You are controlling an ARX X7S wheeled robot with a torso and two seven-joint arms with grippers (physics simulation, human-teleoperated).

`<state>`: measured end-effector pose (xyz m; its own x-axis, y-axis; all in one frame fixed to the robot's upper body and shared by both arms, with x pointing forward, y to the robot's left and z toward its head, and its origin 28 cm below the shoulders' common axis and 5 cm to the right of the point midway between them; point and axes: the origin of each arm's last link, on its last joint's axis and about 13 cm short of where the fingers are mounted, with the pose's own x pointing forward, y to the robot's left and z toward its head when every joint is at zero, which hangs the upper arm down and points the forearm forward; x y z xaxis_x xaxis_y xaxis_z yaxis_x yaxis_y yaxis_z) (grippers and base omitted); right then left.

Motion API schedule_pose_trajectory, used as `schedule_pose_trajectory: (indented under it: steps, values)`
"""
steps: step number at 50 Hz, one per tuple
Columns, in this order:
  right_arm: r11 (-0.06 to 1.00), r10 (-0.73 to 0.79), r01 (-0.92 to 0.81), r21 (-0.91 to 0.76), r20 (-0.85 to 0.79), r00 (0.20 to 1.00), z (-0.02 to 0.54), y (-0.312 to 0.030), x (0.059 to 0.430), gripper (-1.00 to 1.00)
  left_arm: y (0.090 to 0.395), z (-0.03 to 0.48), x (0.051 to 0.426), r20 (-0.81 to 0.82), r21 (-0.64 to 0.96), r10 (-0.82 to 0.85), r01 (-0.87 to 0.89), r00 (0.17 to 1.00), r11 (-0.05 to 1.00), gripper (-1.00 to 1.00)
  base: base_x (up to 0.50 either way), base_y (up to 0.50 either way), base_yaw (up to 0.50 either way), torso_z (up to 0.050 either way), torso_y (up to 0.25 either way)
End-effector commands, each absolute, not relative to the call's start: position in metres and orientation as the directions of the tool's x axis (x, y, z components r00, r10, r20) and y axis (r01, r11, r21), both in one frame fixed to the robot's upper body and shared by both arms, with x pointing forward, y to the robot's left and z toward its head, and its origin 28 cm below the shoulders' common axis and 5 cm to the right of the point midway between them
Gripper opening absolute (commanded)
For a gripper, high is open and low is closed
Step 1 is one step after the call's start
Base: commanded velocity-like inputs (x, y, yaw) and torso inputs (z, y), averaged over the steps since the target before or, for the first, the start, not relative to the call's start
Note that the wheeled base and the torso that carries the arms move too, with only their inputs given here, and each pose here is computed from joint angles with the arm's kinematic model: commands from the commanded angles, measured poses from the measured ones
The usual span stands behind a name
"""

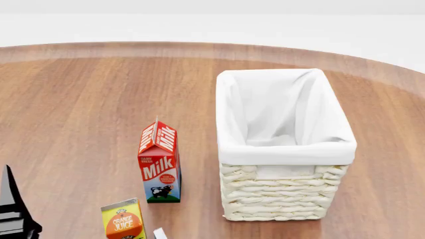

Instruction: Pick up the alphabet soup, and put it in the basket.

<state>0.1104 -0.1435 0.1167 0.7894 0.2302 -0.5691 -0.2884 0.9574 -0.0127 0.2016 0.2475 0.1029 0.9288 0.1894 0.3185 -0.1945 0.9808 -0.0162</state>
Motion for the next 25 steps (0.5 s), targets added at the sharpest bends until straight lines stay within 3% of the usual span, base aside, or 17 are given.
schedule_pose_trajectory:
  steps: [1, 25]
  values:
    - [0.955, 0.232, -0.296, -0.014, -0.587, 0.776, 0.111, -0.144, 0.119, 1.0, 0.247, 0.105, 0.201, 0.323, -0.023, 0.193, -0.196, 0.927, 0.98, 1.0, 0.0, 0.0, 0.0, 0.0, 0.0]
    - [0.945, 0.246, -0.327, -0.011, -0.632, 0.735, 0.096, -0.141, 0.127, 1.0, 0.247, 0.106, 0.198, 0.329, -0.031, 0.194, -0.195, 0.924, 0.98, 1.0, 0.0, 0.0, 0.0, 0.0, 0.0]
